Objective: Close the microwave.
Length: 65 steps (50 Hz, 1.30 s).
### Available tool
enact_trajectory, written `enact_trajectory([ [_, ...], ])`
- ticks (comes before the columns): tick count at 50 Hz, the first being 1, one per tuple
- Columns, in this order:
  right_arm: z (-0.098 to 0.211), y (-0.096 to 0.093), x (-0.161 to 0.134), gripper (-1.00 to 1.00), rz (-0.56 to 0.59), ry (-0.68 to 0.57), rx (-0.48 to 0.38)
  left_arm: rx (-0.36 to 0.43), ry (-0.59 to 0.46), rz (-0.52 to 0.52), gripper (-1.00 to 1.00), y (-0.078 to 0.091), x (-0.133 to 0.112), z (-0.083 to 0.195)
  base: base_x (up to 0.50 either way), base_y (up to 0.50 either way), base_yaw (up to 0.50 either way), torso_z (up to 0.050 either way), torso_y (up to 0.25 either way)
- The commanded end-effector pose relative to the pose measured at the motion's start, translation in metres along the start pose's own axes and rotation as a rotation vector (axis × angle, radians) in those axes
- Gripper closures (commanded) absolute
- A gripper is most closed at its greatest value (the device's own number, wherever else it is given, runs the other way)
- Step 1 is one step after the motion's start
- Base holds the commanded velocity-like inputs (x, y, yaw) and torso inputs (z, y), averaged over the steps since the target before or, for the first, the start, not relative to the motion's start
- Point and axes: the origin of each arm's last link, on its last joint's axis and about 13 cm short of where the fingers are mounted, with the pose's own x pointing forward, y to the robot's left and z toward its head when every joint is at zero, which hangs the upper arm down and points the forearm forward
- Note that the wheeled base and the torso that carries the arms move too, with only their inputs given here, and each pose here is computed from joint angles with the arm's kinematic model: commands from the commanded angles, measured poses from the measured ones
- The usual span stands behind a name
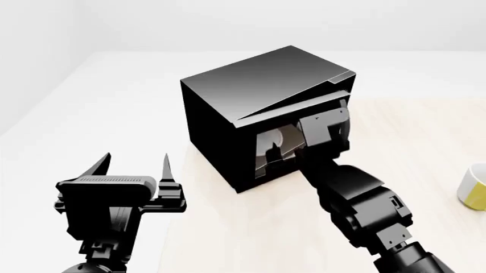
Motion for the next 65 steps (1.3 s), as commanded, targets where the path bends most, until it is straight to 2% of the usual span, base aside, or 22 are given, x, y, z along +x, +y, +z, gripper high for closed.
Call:
enact_trajectory([
  [1,0.006,-0.006,0.01,-1.0,-0.003,0.003,-0.012,0.003,0.0,0.001,-1.0,0.0,0.001,0.0,0.0,0.0,0.0,0.0,0.0],
  [6,0.007,-0.008,0.014,-1.0,0.003,0.01,-0.023,0.002,0.001,0.001,-1.0,0.0,0.001,0.0,0.0,0.0,0.0,0.0,0.0],
  [9,0.008,-0.008,0.016,-1.0,0.027,0.013,0.012,0.002,0.001,0.002,-1.0,0.0,0.001,-0.001,0.0,0.0,0.0,0.0,0.0],
  [37,0.012,-0.012,0.024,-1.0,0.048,0.01,0.012,0.005,0.0,0.009,-1.0,0.001,0.001,0.0,0.01,0.0,0.01,-0.001,0.0],
  [46,0.006,-0.01,0.002,-1.0,-0.015,-0.035,-0.01,0.006,0.002,0.011,-1.0,0.0,0.0,-0.002,0.0,0.0,0.0,0.0,0.0],
  [65,0.01,0.006,-0.055,-1.0,-0.003,-0.159,-0.006,0.007,0.0,0.006,-1.0,-0.001,0.001,-0.001,0.0,0.0,0.0,0.0,0.0],
])
